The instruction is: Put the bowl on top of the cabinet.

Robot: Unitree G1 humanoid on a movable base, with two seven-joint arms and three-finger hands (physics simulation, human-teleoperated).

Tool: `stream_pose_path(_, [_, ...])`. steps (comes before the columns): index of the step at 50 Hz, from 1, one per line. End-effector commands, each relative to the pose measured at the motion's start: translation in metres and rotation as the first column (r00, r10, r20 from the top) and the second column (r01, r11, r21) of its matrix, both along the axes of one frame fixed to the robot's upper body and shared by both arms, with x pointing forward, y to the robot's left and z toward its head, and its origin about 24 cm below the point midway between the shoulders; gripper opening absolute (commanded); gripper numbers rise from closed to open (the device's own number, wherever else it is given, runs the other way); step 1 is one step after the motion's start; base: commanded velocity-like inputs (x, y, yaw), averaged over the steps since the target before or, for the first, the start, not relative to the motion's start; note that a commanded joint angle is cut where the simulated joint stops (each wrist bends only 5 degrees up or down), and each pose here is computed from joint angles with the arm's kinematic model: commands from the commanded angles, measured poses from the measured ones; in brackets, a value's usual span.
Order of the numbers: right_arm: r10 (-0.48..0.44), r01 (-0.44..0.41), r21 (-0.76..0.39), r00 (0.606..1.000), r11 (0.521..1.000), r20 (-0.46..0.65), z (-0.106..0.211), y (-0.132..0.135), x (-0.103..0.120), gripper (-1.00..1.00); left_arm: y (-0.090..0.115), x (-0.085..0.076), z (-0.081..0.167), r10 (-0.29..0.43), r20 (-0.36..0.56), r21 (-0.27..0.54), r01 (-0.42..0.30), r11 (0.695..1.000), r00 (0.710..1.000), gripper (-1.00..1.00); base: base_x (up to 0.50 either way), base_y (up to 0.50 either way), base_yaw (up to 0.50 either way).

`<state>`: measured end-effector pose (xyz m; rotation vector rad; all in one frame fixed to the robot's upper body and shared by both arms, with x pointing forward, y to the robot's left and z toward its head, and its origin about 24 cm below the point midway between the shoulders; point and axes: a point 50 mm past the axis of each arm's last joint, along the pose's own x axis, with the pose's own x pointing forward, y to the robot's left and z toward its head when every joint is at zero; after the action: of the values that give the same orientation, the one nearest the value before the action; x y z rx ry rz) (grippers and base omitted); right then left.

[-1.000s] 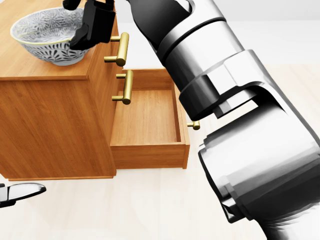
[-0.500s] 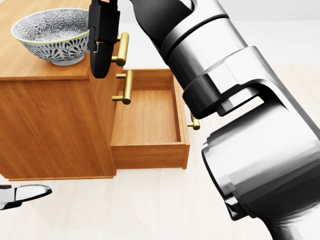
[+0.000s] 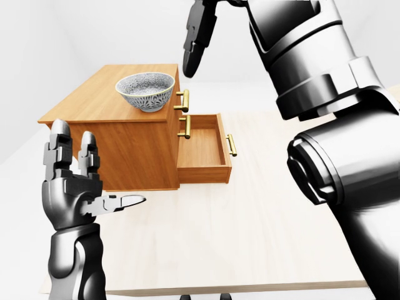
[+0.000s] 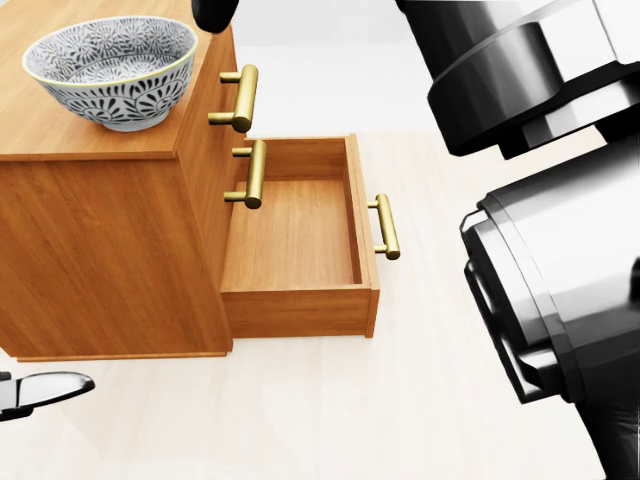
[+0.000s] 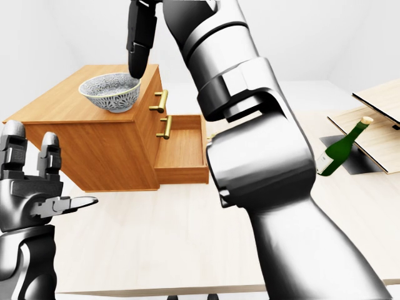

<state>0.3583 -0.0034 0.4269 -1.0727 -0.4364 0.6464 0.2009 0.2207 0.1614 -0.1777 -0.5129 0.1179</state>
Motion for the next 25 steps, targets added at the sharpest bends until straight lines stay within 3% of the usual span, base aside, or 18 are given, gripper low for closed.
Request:
stream_pose_path(1, [-0.058,0.048,0.098,0.993,0.994,0.105,0.041,-0.032,-0.013,1.00,0.000,-0.001,0.001,0.001,0.007,0.000,-0.001,1.000,1.000,1.00,0.00,0.00,0.00])
stream_pose_path(14, [-0.160,0.146,0.082,0.966,0.986,0.202,0.026,-0.064,-0.007,1.00,0.001,-0.002,0.002,0.002,0.011,0.002,-0.002,1.000,1.000,1.00,0.00,0.00,0.00])
stream_pose_path(25, [-0.242,0.233,0.073,0.879,0.970,0.412,0.016,-0.091,-0.029,1.00,0.001,-0.005,0.003,0.002,0.018,0.007,-0.002,1.000,1.000,1.00,0.00,0.00,0.00])
